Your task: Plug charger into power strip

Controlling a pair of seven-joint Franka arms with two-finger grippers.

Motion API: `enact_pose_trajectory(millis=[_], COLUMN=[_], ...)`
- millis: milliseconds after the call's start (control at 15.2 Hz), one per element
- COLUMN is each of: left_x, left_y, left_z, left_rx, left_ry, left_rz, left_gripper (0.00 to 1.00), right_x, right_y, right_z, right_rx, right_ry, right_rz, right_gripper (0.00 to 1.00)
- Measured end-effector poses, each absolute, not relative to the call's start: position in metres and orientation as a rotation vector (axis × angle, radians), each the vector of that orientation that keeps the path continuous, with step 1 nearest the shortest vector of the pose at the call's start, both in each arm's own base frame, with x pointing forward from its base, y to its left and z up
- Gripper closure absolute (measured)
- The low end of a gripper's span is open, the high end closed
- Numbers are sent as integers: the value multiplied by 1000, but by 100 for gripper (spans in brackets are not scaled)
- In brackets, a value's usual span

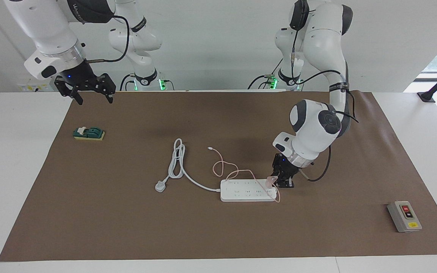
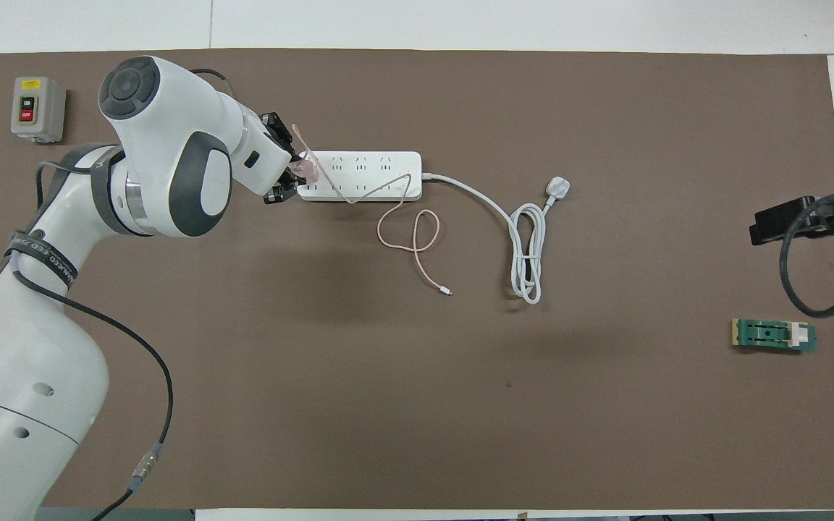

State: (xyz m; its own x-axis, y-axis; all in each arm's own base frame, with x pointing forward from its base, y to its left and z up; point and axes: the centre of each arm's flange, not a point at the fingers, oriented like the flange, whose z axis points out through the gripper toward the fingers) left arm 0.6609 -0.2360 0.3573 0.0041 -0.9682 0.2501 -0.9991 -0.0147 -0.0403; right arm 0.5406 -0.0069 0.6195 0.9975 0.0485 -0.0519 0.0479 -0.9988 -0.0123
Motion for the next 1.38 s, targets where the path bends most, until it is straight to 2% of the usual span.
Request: enact_pose_trajectory(millis=[1381], left_x=[658], left_y=[-244], left_z=[355], left_rx=[2158], left_ry=[-2043], left_rz=[291], left_gripper=[68], right_x=[540], right_y=[-13], right_z=[619], right_rx=[-3126], right_ry=[-110], right_rz=[88], right_gripper=[0])
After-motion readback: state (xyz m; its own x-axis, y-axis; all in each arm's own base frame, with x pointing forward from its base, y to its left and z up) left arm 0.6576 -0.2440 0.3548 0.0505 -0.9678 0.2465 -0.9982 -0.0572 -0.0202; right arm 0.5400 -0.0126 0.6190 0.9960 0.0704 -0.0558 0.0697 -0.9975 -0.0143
